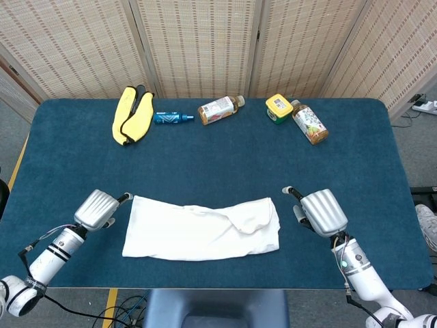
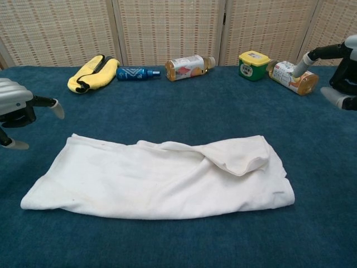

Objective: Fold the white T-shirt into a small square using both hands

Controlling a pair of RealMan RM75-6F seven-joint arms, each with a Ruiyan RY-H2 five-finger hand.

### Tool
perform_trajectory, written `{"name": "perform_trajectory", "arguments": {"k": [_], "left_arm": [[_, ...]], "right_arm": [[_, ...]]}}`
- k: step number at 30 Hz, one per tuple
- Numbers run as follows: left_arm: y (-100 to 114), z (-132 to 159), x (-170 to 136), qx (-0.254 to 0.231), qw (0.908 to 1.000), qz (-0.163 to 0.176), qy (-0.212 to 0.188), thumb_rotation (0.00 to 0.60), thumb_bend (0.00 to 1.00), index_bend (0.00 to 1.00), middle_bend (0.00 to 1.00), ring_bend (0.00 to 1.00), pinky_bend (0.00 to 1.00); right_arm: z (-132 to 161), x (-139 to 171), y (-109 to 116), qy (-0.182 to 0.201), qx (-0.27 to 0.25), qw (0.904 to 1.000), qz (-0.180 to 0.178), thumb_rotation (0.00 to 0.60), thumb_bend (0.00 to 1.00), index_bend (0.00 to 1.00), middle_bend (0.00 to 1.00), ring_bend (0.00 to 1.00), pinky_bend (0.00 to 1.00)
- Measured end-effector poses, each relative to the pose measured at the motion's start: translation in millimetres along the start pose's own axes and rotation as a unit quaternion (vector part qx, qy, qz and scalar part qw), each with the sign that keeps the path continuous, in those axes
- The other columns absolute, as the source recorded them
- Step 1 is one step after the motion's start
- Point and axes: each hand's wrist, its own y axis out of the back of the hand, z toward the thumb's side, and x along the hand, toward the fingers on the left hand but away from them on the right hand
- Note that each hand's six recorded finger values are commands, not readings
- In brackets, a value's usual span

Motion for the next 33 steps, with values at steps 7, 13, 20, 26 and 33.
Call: {"name": "perform_trajectory", "arguments": {"k": [7, 13, 20, 26, 33], "left_arm": [[-12.7, 6.6, 14.9, 0.062, 0.995, 0.03, -0.072, 0.6, 0.17, 0.36, 0.92, 0.84, 0.94], [-24.9, 20.5, 18.4, 0.072, 0.9915, 0.038, -0.102, 0.6, 0.17, 0.36, 0.92, 0.84, 0.94], [-33.4, 26.8, 16.8, 0.081, 0.9897, 0.039, -0.111, 0.6, 0.17, 0.35, 0.92, 0.84, 0.94], [-39.0, 21.0, 13.2, 0.092, 0.9895, 0.032, -0.107, 0.6, 0.17, 0.35, 0.92, 0.84, 0.94], [-47.8, 16.5, 9.3, 0.097, 0.9901, 0.02, -0.1, 0.6, 0.17, 0.35, 0.92, 0.84, 0.94]], "right_arm": [[-10.0, 8.8, -0.8, -0.017, -0.004, 0.9998, 0.004, 0.6, 0.55, 0.26, 0.91, 0.97, 1.0], [-15.9, 13.3, -4.3, -0.03, -0.011, 0.9994, 0.012, 0.6, 0.54, 0.26, 0.91, 0.97, 1.0], [-16.9, 15.6, -8.3, -0.035, -0.022, 0.999, 0.016, 0.6, 0.54, 0.26, 0.91, 0.97, 1.0], [-19.1, 16.9, -10.0, -0.039, -0.028, 0.9987, 0.017, 0.6, 0.54, 0.26, 0.91, 0.97, 1.0], [-20.6, 17.7, -10.9, -0.041, -0.031, 0.9985, 0.017, 0.6, 0.54, 0.25, 0.91, 0.97, 1.0]]}}
